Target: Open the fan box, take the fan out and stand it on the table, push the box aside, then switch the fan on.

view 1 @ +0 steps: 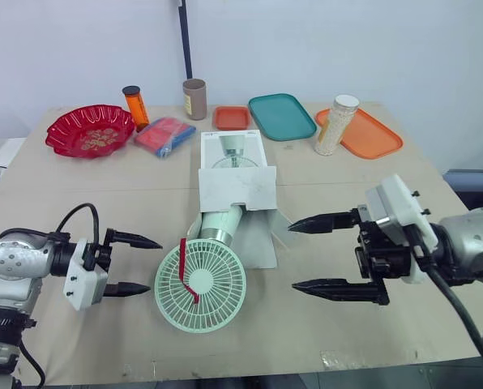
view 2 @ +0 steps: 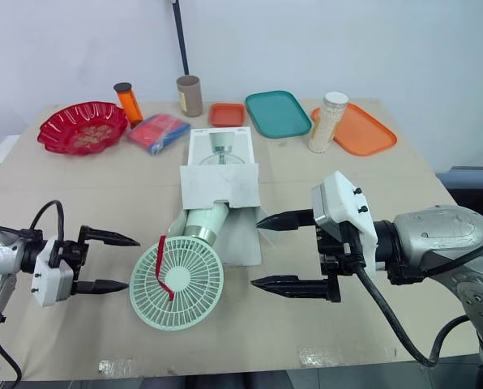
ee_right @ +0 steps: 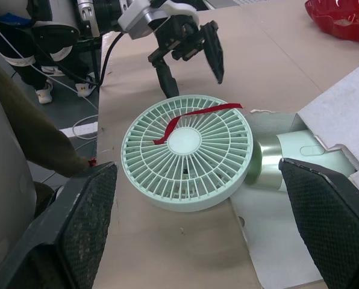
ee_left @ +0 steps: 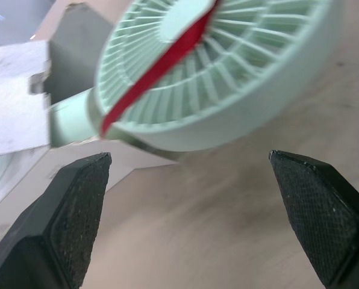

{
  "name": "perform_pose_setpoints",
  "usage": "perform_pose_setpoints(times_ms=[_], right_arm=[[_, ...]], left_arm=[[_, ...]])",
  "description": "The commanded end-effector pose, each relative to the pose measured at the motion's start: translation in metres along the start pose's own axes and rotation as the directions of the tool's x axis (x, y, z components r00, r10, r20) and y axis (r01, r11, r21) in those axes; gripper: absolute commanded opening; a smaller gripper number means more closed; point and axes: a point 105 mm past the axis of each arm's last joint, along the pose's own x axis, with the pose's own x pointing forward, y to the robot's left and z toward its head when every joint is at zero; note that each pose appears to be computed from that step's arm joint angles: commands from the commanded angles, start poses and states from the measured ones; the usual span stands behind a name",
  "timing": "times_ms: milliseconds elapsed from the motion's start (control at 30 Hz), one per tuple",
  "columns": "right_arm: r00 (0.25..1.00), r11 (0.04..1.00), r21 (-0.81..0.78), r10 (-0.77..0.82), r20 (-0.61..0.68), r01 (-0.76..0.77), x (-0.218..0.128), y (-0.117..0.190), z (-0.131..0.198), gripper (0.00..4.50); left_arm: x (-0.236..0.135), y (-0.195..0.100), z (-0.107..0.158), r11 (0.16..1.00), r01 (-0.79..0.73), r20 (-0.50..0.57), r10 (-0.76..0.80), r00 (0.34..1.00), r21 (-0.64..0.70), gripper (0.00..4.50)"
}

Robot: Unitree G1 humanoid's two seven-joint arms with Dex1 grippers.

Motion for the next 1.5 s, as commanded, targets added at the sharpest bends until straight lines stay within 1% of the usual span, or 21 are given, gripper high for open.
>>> perform_pose_setpoints(times_ms=[33, 100, 233, 400, 633, 867, 1033, 1200, 1400, 1500], right_arm=[[1.0, 0.999, -0.043, -0.004, -0.006, 0.004, 0.0, 0.003, 0.003, 4.39], [1.0, 0.999, -0.043, -0.005, -0.005, 0.005, 0.001, 0.003, 0.003, 4.39], [1.0, 0.999, -0.045, -0.012, -0.005, 0.011, 0.002, 0.002, 0.002, 4.39], [0.999, 0.999, -0.034, -0.034, 0.012, 0.034, 0.001, 0.0, 0.004, 4.39], [0.999, 0.998, -0.04, -0.045, 0.018, 0.045, 0.003, -0.004, 0.005, 4.39], [0.999, 0.998, -0.043, -0.047, 0.018, 0.048, 0.006, -0.004, 0.004, 4.39], [0.998, 0.997, -0.048, -0.054, 0.017, 0.055, 0.006, -0.004, 0.004, 4.39], [0.998, 0.997, -0.052, -0.062, 0.02, 0.063, 0.008, -0.005, 0.004, 4.39], [0.997, 0.996, -0.053, -0.075, 0.017, 0.076, 0.009, -0.006, 0.003, 4.39], [0.997, 0.995, -0.054, -0.079, 0.018, 0.08, 0.009, -0.007, 0.003, 4.39]], left_arm=[[0.002, 0.015, 0.004, 0.953, -0.044, -0.002, 0.047, 0.999, 0.298, 4.5], [0.006, 0.019, 0.001, 0.923, -0.05, -0.012, 0.059, 0.998, 0.382, 4.5], [0.013, 0.028, 0.0, 0.89, -0.094, 0.015, 0.098, 0.995, 0.446, 4.5], [0.02, 0.033, 0.017, 0.839, -0.163, 0.106, 0.127, 0.986, 0.519, 4.5], [0.032, 0.035, 0.026, 0.815, -0.185, 0.149, 0.122, 0.981, 0.549, 4.5], [0.048, 0.016, 0.021, 0.836, -0.086, 0.121, 0.023, 0.992, 0.543, 4.5], [0.053, 0.018, 0.016, 0.833, -0.052, 0.103, -0.006, 0.995, 0.551, 4.5], [0.056, 0.033, 0.018, 0.813, -0.117, 0.13, 0.052, 0.99, 0.57, 4.5], [0.056, 0.03, 0.02, 0.814, -0.134, 0.144, 0.063, 0.988, 0.565, 4.5], [0.055, 0.022, 0.02, 0.818, -0.118, 0.135, 0.05, 0.99, 0.562, 4.5]])
